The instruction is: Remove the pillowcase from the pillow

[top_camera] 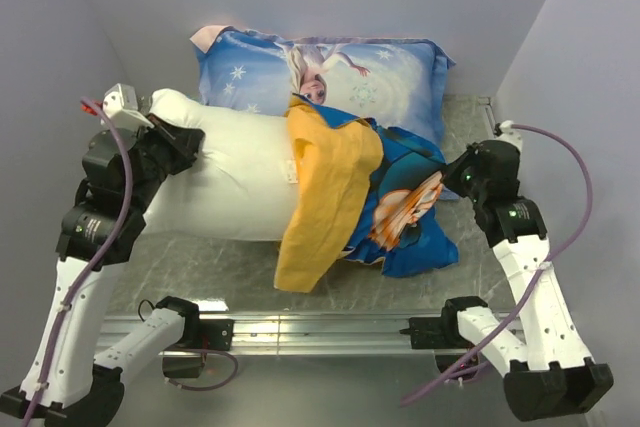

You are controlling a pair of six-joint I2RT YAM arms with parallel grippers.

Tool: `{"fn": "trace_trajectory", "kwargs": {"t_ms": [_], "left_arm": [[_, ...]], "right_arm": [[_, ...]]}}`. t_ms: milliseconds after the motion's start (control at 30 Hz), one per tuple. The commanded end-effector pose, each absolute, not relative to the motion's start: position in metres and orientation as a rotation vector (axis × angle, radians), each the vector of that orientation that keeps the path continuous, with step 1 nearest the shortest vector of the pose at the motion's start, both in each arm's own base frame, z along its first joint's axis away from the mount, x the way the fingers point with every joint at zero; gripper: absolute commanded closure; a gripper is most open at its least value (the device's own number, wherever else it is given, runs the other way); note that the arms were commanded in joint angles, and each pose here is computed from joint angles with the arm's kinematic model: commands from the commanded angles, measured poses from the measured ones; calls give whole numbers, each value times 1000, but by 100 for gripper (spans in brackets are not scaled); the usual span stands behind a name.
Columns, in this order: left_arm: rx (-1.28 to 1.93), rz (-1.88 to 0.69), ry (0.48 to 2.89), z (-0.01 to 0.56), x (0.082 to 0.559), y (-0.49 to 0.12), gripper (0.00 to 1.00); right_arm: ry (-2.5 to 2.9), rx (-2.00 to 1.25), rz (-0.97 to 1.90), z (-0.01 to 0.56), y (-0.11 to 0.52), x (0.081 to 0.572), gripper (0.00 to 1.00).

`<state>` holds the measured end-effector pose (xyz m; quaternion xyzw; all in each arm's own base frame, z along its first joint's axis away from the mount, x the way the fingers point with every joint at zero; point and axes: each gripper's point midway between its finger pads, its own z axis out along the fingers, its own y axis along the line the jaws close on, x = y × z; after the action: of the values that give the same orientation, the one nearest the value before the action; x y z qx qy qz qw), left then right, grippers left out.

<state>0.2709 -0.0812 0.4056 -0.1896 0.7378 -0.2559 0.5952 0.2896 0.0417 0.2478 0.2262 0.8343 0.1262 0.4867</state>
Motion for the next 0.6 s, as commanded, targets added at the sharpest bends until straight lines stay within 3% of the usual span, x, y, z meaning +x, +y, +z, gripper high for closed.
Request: {"fn": "trace_trajectory", "kwargs": {"t_ms": [0, 567], "left_arm": [[-517, -462, 1393, 496, 251, -30, 100], [-508, -385, 1224, 588, 204, 0, 100]], "right_arm": [[1921, 674, 168, 272, -9, 296, 100], [1774, 1116, 167, 259, -115, 310, 100]]}}
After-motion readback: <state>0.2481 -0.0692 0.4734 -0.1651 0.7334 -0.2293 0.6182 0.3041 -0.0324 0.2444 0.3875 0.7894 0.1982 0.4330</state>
